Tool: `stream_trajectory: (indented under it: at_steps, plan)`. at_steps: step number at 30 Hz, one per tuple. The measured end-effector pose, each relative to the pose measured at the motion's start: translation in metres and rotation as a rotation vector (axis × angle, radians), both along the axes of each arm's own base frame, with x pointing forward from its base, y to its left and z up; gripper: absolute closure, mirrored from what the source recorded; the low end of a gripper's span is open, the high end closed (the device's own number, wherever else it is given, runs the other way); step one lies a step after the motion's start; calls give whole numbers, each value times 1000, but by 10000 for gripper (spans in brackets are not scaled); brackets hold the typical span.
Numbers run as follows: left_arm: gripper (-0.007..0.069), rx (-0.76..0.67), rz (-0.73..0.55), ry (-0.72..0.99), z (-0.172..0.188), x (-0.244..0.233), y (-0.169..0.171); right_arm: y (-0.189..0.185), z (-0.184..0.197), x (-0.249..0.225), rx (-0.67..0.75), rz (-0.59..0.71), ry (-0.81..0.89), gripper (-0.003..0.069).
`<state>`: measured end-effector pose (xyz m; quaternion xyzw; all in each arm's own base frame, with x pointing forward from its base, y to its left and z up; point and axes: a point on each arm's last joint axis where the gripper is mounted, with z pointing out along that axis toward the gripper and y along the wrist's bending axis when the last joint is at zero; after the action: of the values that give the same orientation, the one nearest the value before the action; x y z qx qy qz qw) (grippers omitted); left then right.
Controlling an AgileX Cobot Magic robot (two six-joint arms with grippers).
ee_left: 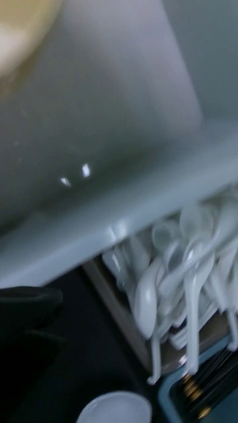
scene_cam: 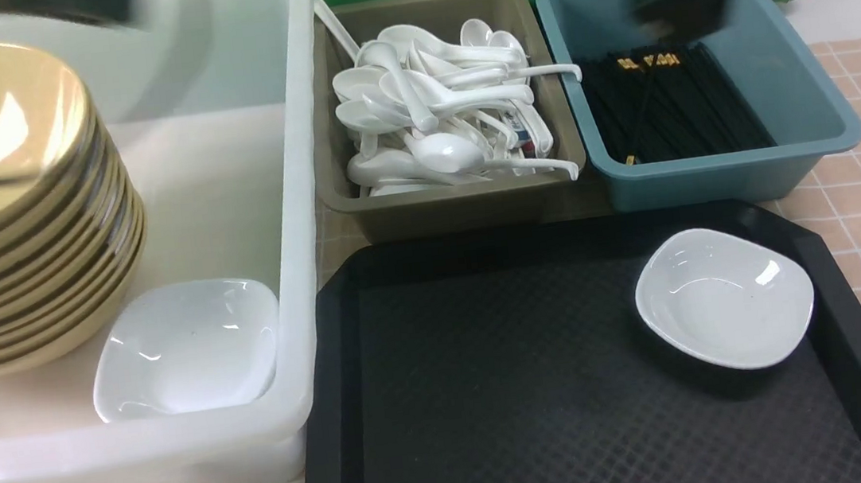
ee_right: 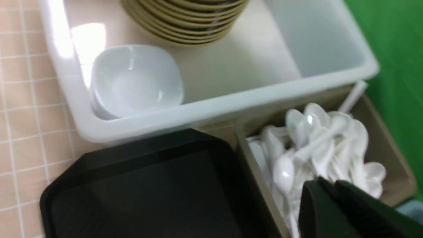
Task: On brown table put chopsticks spoon bowls plates into blue grey white boxes.
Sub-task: 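Grasp the small white bowl on the black tray by its rim with the left gripper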
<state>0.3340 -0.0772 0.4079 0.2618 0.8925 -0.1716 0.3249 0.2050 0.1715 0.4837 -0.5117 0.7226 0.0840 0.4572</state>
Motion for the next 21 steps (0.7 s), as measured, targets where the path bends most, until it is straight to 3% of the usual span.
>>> stream_trajectory:
  at_steps: [3,11,14,18,21]
  plan:
    - [624,16,-169,31,-31,12,-59,-22,-2,-17,56,-48,-36,564]
    - [620,72,-488,82,-108,5,-178,-68,-15,-77,219,-86,-196,562]
    - [613,115,-527,79,-124,-4,-204,-79,-25,-91,236,-90,-215,562]
    - [546,194,-499,85,-136,-15,-228,-86,-40,-99,219,-105,-201,562]
    - [439,230,-434,118,-139,-15,-239,-86,-50,-96,206,-129,-168,562]
